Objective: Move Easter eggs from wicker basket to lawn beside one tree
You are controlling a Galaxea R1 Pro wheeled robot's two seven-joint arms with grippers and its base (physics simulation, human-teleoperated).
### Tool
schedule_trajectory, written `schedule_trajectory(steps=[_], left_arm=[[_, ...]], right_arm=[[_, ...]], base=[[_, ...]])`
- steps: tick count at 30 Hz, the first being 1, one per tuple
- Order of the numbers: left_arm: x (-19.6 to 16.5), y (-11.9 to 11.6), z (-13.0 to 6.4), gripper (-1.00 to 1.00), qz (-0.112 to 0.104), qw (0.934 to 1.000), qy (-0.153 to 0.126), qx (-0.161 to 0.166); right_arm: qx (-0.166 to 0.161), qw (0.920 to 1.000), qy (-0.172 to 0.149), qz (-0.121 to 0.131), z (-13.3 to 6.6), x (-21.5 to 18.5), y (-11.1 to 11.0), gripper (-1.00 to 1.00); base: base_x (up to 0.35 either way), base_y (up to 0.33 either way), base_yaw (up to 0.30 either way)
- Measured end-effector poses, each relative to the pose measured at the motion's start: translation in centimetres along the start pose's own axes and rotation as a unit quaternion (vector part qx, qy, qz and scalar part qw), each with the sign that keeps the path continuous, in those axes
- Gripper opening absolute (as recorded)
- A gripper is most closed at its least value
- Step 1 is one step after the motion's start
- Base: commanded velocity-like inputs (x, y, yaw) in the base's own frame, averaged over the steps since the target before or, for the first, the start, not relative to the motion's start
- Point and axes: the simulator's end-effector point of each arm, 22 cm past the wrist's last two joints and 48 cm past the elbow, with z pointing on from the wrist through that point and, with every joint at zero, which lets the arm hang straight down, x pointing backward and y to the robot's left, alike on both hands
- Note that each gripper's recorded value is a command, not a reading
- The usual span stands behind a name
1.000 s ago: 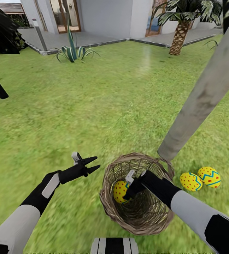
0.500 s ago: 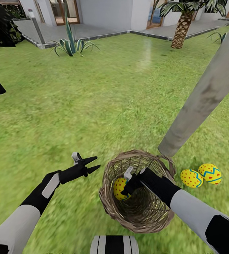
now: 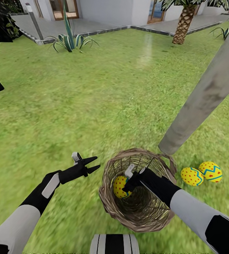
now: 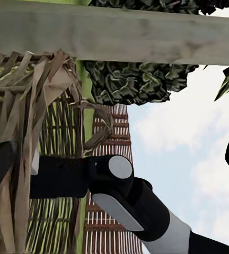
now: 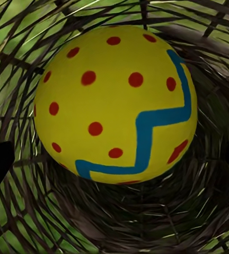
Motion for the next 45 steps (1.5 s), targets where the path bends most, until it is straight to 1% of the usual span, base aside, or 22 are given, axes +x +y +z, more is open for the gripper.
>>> schedule_trajectory(steps=[15, 16, 17, 19, 23, 31, 33, 34, 36, 37, 41, 43, 45], left_arm=[[0.7, 5.0, -0.6, 1.00, -0.039, 0.9991, -0.002, -0.018], [0.7, 5.1, -0.6, 1.00, -0.040, 0.9991, -0.002, -0.017], [0.7, 5.2, -0.6, 1.00, -0.040, 0.9990, -0.002, -0.018], [0.7, 5.3, -0.6, 1.00, -0.042, 0.9990, -0.003, -0.018], [0.8, 5.7, -0.7, 1.00, -0.045, 0.9988, -0.003, -0.020], [1.0, 6.4, -0.7, 1.00, -0.050, 0.9985, -0.003, -0.022], [1.0, 6.4, -0.7, 1.00, -0.051, 0.9985, -0.002, -0.022], [1.0, 6.4, -0.7, 1.00, -0.051, 0.9985, -0.003, -0.022], [1.0, 6.4, -0.7, 1.00, -0.051, 0.9985, -0.003, -0.022], [1.0, 6.4, -0.7, 1.00, -0.051, 0.9984, -0.003, -0.022], [1.0, 6.5, -0.7, 1.00, -0.051, 0.9984, -0.003, -0.022], [1.1, 6.9, -0.7, 1.00, -0.055, 0.9982, -0.003, -0.023], [1.2, 7.4, -0.8, 1.00, -0.058, 0.9980, -0.003, -0.025]], right_arm=[[-0.020, 0.9994, 0.025, 0.014, 3.9, 3.0, 0.9, 1.00], [-0.009, 0.9995, 0.021, 0.022, 3.9, 2.7, 0.2, 1.00], [0.004, 0.9993, 0.014, 0.036, 3.7, 2.4, -0.9, 1.00], [0.006, 0.9991, 0.012, 0.041, 3.8, 2.4, -1.1, 1.00], [0.007, 0.9988, 0.012, 0.046, 4.0, 2.5, -1.3, 1.00], [-0.006, 0.9981, 0.014, 0.060, 4.5, 2.8, -0.7, 1.00], [-0.005, 0.9983, 0.012, 0.057, 4.5, 2.7, -0.7, 1.00], [0.002, 0.9988, 0.009, 0.048, 4.4, 2.4, -1.0, 1.00], [0.002, 0.9993, -0.010, 0.037, 3.9, 0.6, -0.7, 1.00], [-0.001, 0.9991, -0.012, 0.040, 3.9, 0.5, -0.6, 1.00], [0.000, 0.9992, -0.012, 0.039, 3.9, 0.5, -0.7, 1.00], [-0.001, 0.9992, -0.009, 0.039, 4.3, 0.8, -0.7, 1.00], [0.005, 0.9996, -0.008, 0.028, 4.5, 0.9, -0.9, 1.00]], base=[[0.000, 0.000, 0.000], [0.000, 0.000, 0.000], [0.000, 0.000, 0.000], [0.000, 0.000, 0.000], [0.000, 0.000, 0.000], [0.000, 0.000, 0.000], [0.000, 0.000, 0.000], [0.000, 0.000, 0.000], [0.000, 0.000, 0.000], [0.000, 0.000, 0.000], [0.000, 0.000, 0.000], [0.000, 0.000, 0.000], [0.000, 0.000, 0.000]])
